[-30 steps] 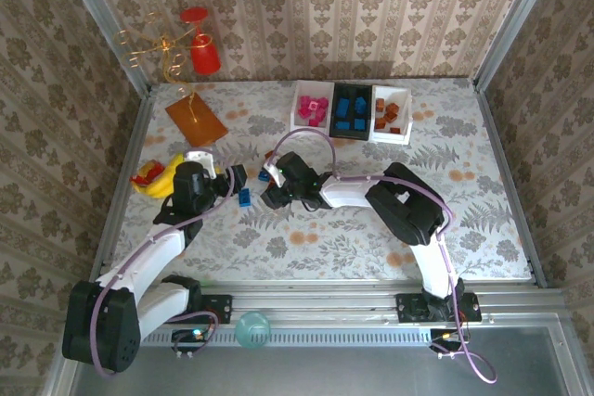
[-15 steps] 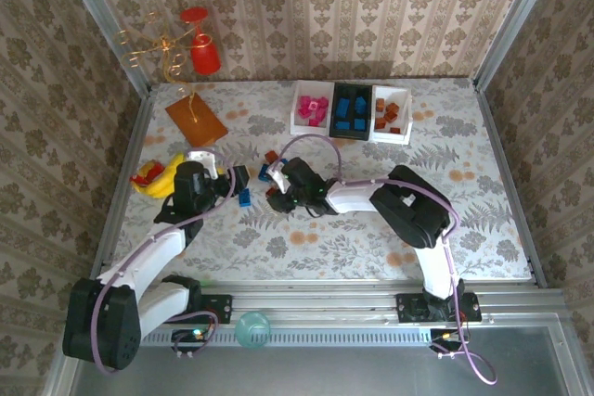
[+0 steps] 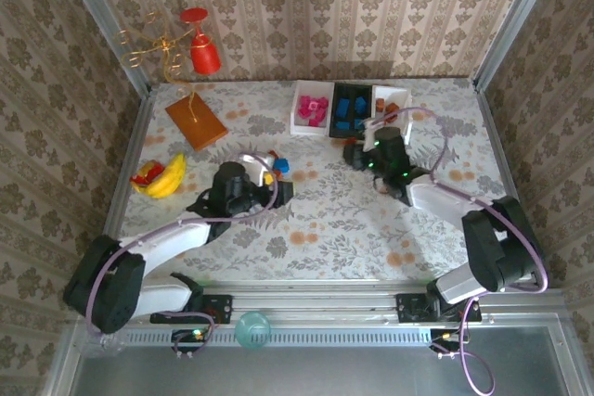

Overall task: Sort the legos into containers by color
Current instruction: Place the lego in the container.

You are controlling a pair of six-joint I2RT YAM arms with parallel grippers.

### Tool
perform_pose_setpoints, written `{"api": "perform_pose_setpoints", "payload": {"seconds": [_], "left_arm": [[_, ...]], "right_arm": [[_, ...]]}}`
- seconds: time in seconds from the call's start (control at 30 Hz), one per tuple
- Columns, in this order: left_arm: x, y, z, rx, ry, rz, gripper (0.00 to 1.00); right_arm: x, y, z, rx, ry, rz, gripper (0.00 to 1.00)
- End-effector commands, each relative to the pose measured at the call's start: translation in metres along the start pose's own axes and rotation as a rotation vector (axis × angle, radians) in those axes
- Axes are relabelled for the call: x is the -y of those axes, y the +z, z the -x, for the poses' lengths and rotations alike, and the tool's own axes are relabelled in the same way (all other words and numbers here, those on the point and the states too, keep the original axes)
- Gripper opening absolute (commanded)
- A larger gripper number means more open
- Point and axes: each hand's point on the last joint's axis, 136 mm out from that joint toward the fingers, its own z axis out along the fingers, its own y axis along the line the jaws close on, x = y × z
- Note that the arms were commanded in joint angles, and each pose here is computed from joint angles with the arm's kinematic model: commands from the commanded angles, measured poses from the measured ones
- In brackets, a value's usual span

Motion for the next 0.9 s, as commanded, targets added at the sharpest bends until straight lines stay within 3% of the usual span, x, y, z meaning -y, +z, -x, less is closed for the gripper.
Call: {"api": "perform_pose_setpoints", "payload": {"seconds": [0.0, 0.23, 0.53, 0.73, 0.87], "left_arm": [[0.030, 0.013, 0.015, 0.030, 0.120, -0.077, 0.74], [0.060, 0.035, 0.009, 0.019, 0.203, -0.104, 0.74], [0.061, 0.038, 0.031, 0.080, 0.267, 0.026, 0.74], [0.050, 0.033, 0.047, 0.074, 0.307, 0.127, 0.75], [0.033, 0.020, 0.049, 0.089, 0.313, 0.203, 0.76]], "right_arm": [[0.052, -0.007, 0.022, 0.033, 0.092, -0.182, 0.31], [0.128, 0.026, 0.059, 0.012, 0.116, -0.406, 0.32], [0.173, 0.079, 0.068, -0.095, 0.110, -0.510, 0.38], [0.152, 0.066, 0.085, -0.057, 0.114, -0.426, 0.60], [0.110, 0.035, 0.086, -0.017, 0.088, -0.291, 0.67]]}}
